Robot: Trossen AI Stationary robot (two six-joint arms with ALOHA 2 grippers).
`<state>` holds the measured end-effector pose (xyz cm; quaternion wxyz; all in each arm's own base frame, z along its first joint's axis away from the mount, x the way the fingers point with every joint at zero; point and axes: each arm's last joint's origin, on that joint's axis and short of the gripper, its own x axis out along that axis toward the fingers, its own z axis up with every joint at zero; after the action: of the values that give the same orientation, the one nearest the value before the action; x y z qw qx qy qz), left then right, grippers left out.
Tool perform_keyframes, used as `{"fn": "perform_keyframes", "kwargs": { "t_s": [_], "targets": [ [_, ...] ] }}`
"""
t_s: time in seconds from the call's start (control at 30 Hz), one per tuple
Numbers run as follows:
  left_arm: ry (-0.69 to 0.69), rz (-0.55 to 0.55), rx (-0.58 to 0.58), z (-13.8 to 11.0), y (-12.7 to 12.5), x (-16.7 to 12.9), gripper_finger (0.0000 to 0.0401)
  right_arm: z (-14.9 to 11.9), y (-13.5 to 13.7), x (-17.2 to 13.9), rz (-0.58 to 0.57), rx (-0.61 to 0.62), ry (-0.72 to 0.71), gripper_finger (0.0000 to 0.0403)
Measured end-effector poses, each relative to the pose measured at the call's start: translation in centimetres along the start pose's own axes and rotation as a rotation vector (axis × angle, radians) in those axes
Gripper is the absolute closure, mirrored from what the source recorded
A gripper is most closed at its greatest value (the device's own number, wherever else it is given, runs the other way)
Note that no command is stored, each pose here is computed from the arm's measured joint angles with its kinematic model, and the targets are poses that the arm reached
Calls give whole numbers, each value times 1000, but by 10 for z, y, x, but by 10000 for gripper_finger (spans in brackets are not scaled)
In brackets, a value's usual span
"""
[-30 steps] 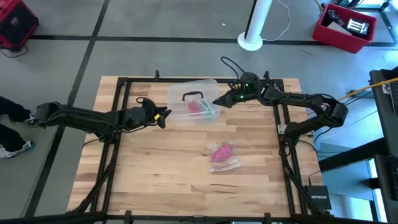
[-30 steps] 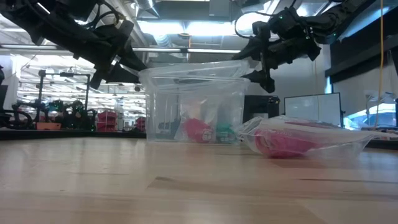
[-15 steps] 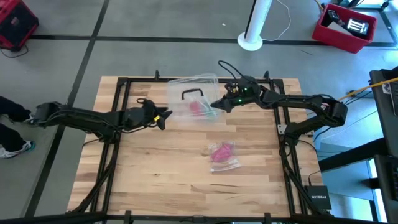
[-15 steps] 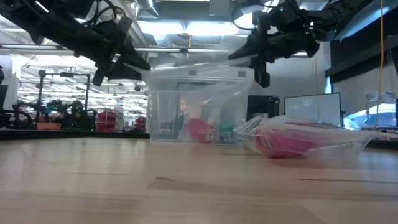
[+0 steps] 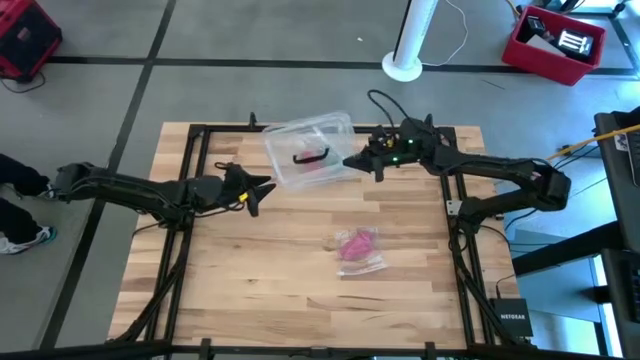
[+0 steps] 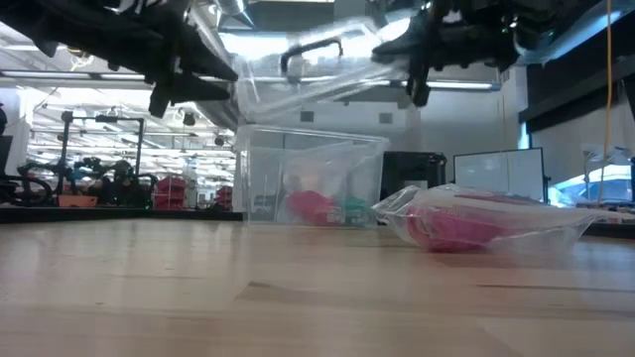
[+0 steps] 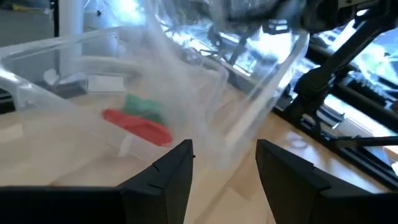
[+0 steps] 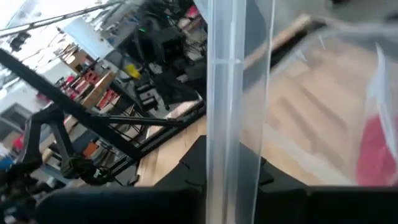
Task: Roll bandage
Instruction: Open the transparent bin
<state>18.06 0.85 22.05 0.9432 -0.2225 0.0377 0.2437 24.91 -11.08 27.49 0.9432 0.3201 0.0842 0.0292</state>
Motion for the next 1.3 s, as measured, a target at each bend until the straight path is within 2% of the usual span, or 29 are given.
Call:
{"fn": "perform_keyframes", "kwargs": {
  "t_s": [0.17,0.4,0.53,0.8,0.9,1.0,1.1,1.3],
  "targets": [
    [-24,-39,25,4,-4,-8,235,6,16,-16,-10,-142,-37,366],
    [-26,-65,100,4,-8,-11,235,2,18,-26,-102,-202,-7,366],
    [-19,-71,118,2,-9,-12,235,3,21,-30,-112,-265,-13,366],
    [-9,-74,119,1,-10,-12,235,10,46,-59,-155,-458,-104,366],
    [-10,-74,119,1,-10,-12,235,7,52,-73,-241,-513,-100,366],
    [-11,-75,118,1,-10,-12,235,2,55,-89,-412,-567,-78,366],
    [-11,-75,118,1,-10,-12,235,1,62,-105,-521,-627,-121,366],
    [-13,-75,110,1,-10,-12,235,-8,65,-123,-672,-622,-78,366]
  ]
}}
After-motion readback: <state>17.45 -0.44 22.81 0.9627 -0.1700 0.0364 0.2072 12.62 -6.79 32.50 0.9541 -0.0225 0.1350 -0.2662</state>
